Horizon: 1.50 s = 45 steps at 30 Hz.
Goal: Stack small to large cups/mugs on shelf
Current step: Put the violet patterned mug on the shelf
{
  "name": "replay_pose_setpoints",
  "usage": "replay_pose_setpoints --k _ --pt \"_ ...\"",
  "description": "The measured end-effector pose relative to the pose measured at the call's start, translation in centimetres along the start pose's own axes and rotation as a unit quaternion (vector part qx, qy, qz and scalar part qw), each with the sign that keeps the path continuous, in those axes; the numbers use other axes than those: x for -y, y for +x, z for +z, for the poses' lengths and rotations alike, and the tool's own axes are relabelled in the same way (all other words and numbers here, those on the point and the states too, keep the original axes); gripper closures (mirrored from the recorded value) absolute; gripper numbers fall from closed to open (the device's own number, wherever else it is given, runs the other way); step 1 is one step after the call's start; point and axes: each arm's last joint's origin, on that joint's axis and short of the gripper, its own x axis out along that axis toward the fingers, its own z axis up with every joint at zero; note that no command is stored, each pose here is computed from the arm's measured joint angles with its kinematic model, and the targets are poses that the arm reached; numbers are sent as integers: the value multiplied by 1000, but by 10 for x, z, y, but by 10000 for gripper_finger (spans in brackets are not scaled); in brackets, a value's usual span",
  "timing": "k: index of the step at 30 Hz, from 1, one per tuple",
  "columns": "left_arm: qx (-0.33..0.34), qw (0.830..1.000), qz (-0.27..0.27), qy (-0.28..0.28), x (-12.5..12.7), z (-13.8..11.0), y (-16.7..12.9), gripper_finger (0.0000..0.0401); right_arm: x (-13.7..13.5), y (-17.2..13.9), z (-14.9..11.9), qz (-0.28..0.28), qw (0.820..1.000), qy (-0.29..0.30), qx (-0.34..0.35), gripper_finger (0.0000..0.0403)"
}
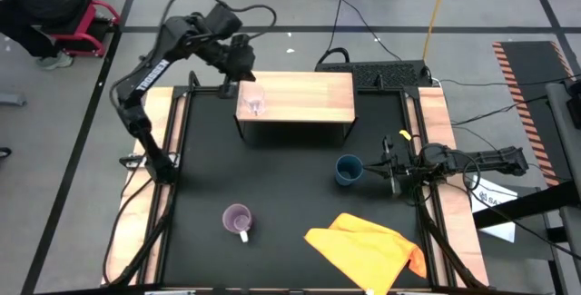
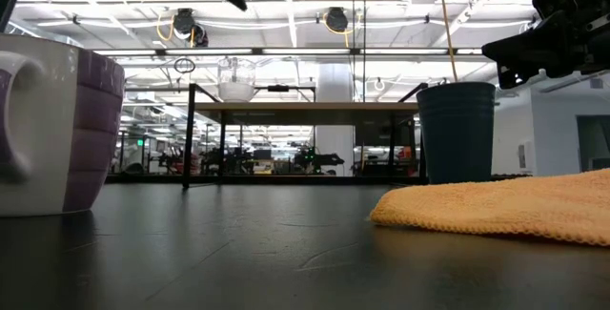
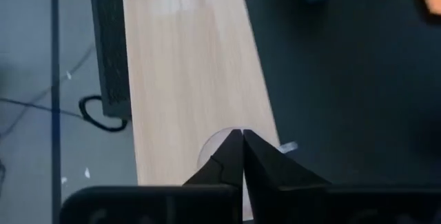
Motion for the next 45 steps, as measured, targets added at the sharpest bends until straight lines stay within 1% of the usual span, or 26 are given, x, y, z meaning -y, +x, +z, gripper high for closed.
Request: replay_pose_setpoints --k 5,9,17,21,23,25,28,30,34,41,45 --pt "22 1000 6 7 14 0 -23 399 0 0 0 0 1000 0 0 403" --pt "27 1000 10 8 23 -2 -32 400 0 0 0 0 1000 0 0 403" --pt "21 1000 -1 -17 28 -8 -28 400 0 0 0 0 1000 0 1 403" --pt "22 1000 1 -18 27 -7 -29 400 0 0 0 0 1000 0 2 403" --pt "29 999 8 -15 30 -7 -34 401 0 0 0 0 1000 2 2 403" --pt "45 999 11 -15 35 -7 -42 401 0 0 0 0 1000 4 2 403" --pt "85 996 -9 -15 45 -7 -56 401 0 0 1 0 1000 4 3 403" --pt "111 994 -11 -10 53 -7 -68 401 0 0 1 0 1000 3 3 403" --pt "140 990 2 -10 70 -5 -87 401 0 0 1 0 1000 -3 3 403" --pt "128 990 48 -46 93 -12 -110 401 0 0 1 0 1000 -4 3 403" --pt "105 990 73 -66 104 -22 -110 401 0 0 1 0 1000 -4 3 403"
